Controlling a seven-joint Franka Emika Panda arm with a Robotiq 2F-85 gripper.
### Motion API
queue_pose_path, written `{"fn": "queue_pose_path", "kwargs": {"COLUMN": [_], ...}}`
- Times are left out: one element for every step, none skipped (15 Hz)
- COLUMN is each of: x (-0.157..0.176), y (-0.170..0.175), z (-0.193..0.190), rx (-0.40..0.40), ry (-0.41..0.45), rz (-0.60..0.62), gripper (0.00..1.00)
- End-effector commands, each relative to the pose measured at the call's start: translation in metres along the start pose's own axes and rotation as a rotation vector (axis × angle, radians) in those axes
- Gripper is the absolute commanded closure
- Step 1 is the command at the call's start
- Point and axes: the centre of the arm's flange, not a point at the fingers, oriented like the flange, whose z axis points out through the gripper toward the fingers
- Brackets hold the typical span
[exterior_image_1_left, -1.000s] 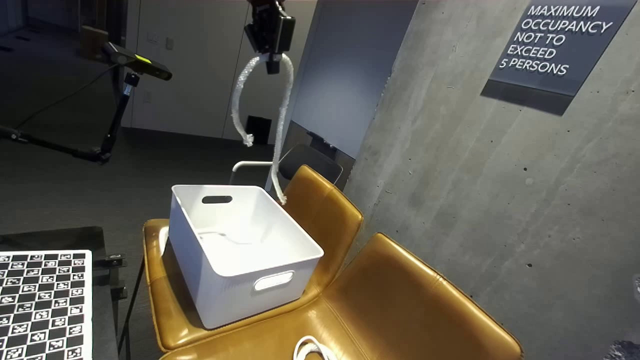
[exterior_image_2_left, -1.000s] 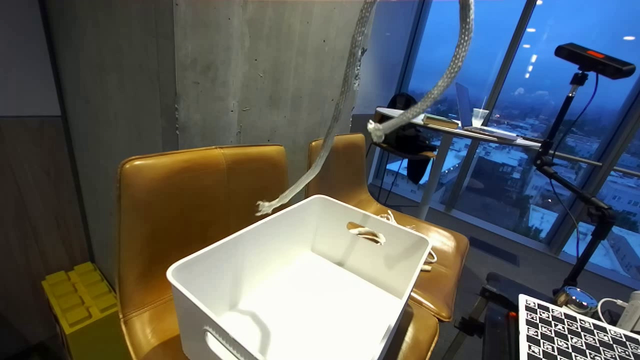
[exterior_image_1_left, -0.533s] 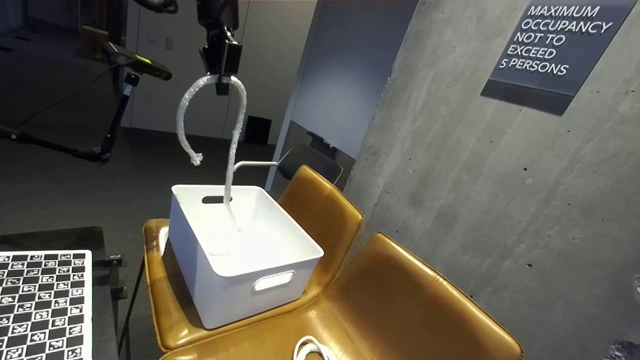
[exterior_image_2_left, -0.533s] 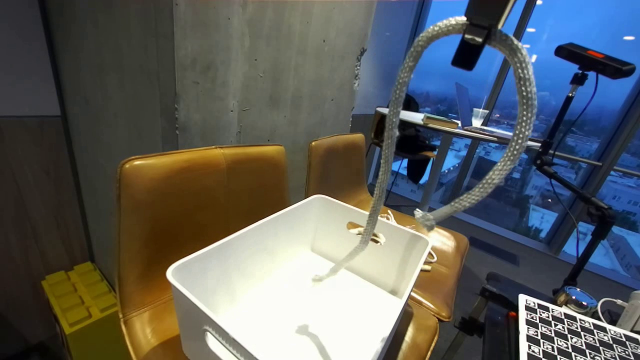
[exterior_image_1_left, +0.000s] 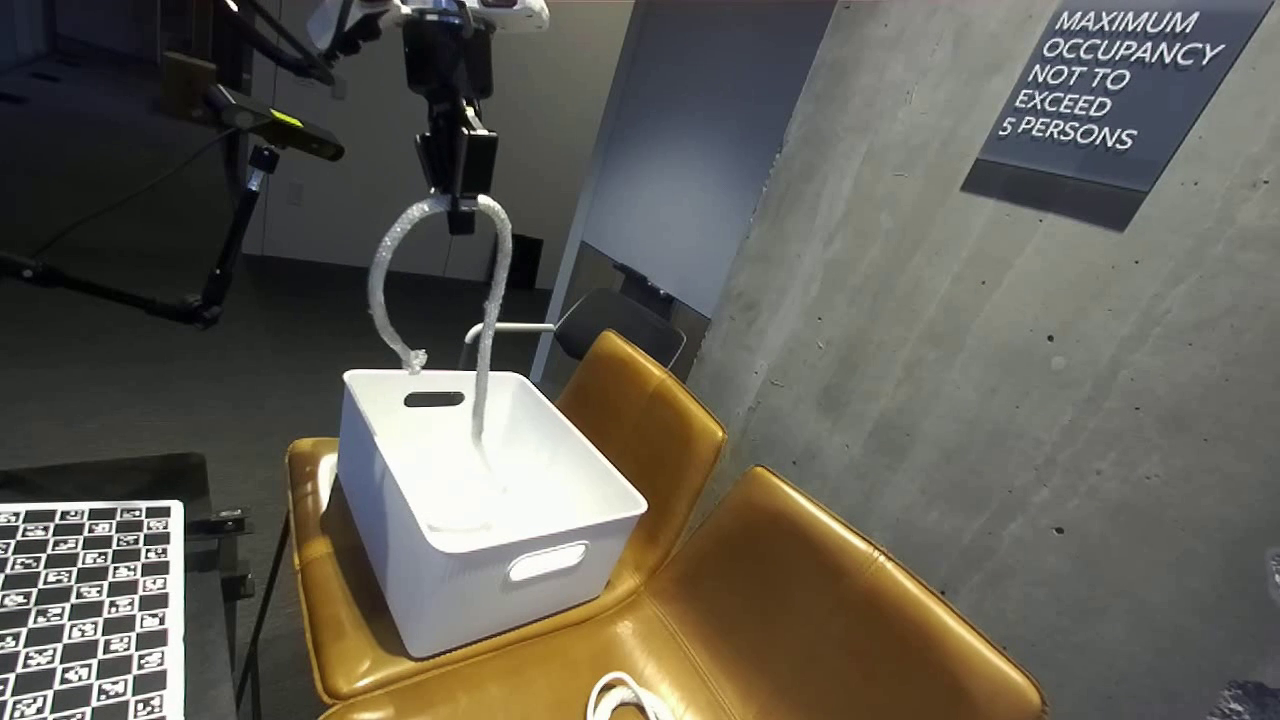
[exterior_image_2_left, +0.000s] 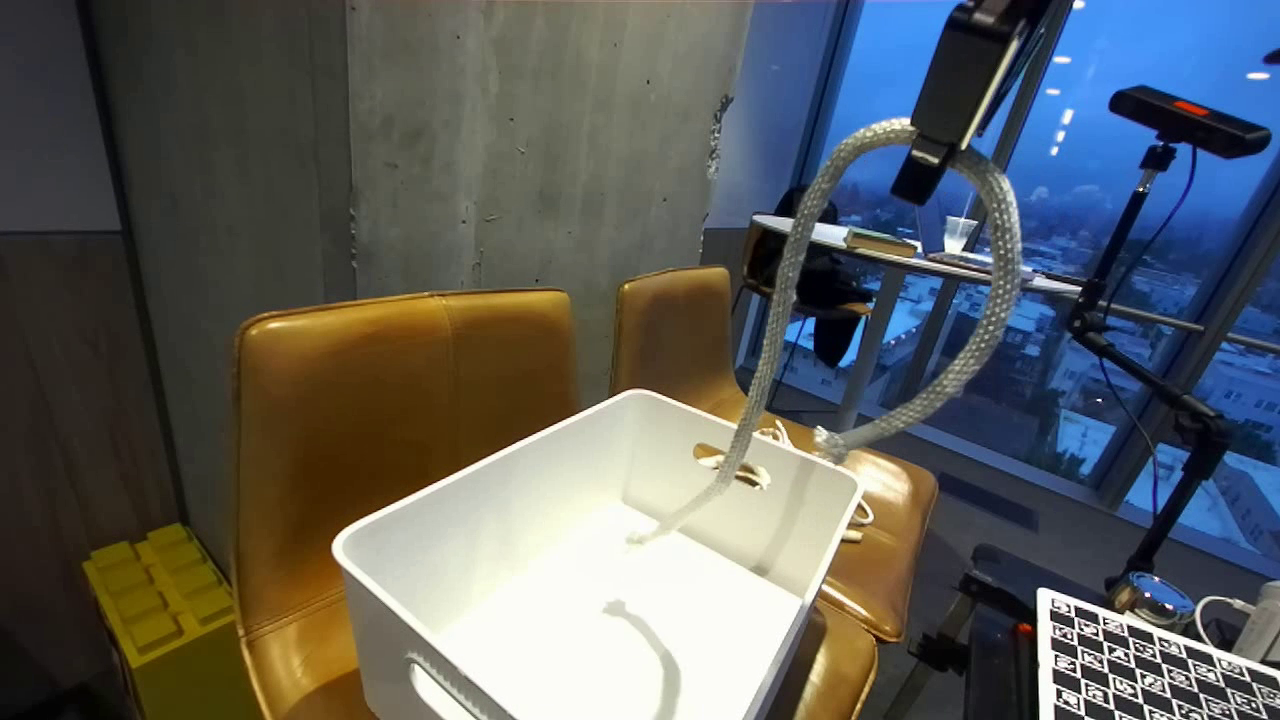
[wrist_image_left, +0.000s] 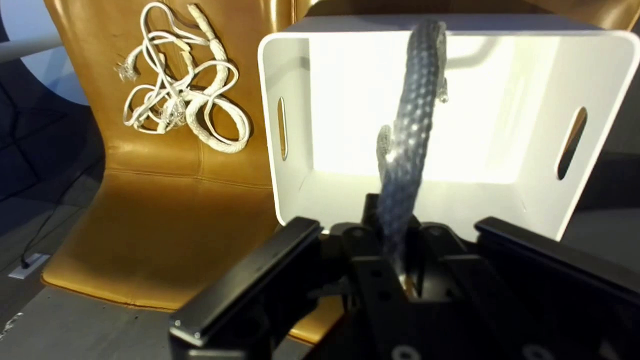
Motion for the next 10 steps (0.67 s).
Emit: {"fn": "queue_pose_path", "kwargs": {"x": [0.018, 0.024, 0.031, 0.037, 0.041, 0.045, 0.046, 0.046, 0.044, 0.038], "y": [0.011, 0.009, 0.006, 0.002, -0.001, -0.004, -0.004, -0.004, -0.002, 0.003], "z": [0.013, 0.016, 0.020, 0.026, 0.031, 0.036, 0.041, 0.047, 0.053, 0.061], "rx": [0.045, 0.049, 0.052, 0.055, 0.057, 0.061, 0.062, 0.063, 0.060, 0.054], "ry": [0.085, 0.105, 0.123, 0.133, 0.141, 0.145, 0.146, 0.144, 0.140, 0.136], "rz": [0.035, 0.040, 0.044, 0.049, 0.055, 0.056, 0.059, 0.059, 0.057, 0.054], "gripper": [0.98, 0.98, 0.98, 0.68, 0.67, 0.60, 0.53, 0.47, 0.39, 0.33]}}
